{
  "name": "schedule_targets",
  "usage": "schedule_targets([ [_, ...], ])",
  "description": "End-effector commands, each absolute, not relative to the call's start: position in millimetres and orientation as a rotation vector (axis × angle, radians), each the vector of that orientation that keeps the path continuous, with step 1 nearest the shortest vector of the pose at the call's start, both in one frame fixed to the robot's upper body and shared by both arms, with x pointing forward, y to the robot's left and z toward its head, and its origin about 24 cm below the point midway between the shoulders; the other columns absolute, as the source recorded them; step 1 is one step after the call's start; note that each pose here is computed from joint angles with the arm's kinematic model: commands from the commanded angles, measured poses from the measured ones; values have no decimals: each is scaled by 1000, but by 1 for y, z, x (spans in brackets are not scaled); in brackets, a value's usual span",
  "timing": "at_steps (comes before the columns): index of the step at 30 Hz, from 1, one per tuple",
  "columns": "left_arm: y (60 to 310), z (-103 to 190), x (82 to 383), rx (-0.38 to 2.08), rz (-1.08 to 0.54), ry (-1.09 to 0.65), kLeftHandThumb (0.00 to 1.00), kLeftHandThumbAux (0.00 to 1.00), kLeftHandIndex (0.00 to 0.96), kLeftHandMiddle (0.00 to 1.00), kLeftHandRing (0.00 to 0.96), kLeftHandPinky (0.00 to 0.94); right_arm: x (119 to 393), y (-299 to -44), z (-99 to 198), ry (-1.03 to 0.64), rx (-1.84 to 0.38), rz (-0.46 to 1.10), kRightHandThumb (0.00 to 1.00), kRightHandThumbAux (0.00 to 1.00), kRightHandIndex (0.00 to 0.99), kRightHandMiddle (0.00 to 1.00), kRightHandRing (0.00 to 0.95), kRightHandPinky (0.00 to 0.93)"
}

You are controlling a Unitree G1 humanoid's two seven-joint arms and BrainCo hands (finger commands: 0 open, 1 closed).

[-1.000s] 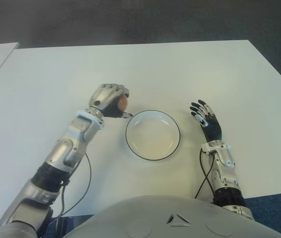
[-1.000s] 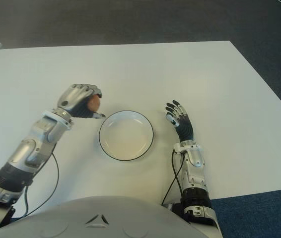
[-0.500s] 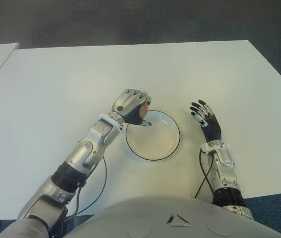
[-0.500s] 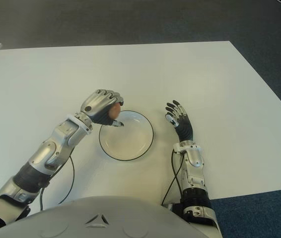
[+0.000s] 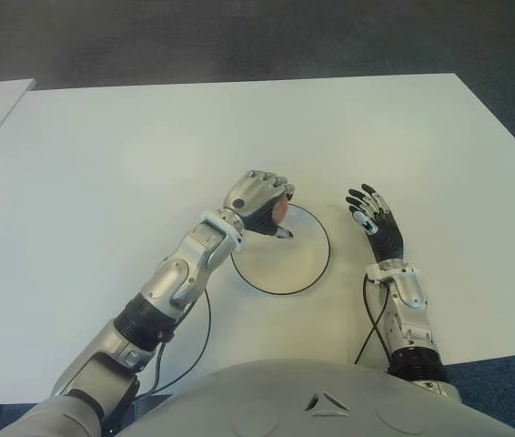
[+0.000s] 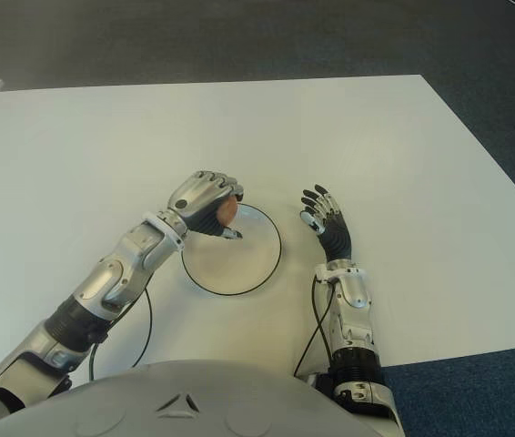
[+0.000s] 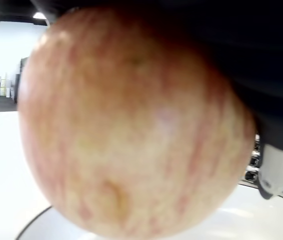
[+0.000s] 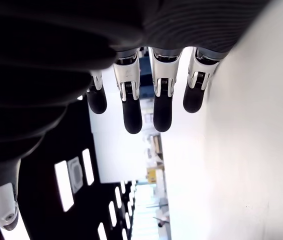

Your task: Put the apples into the plate.

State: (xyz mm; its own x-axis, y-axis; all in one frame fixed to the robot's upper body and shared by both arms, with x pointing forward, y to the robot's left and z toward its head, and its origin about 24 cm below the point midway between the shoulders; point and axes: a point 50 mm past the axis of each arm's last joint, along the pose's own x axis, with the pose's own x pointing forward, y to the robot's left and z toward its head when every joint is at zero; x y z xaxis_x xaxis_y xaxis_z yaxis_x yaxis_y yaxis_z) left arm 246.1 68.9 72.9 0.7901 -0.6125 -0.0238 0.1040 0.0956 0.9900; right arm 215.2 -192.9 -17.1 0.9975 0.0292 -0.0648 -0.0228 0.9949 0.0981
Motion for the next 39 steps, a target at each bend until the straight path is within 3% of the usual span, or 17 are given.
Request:
schedule_targets([
  [1, 64, 70, 247, 1397, -572, -476, 857, 663, 405, 534, 787, 731, 197, -188, -43, 238, 119, 12, 219, 588, 107, 218, 183, 151],
  [20, 51, 57, 238, 1363, -624, -445, 857, 663, 405, 545, 827, 823, 194, -184, -38, 226, 121, -3, 237, 577, 115, 236, 196, 150],
  [33, 48, 50, 231, 1382, -649, -462, 855, 663, 405, 525, 793, 778, 194, -183, -35, 206, 113, -4, 234, 576, 122, 260, 211, 154],
  [39, 45, 42, 225, 1379, -670, -454, 854, 663, 405, 521, 785, 775, 194, -184, -35, 206, 108, -1, 210, 580, 114, 256, 203, 108],
])
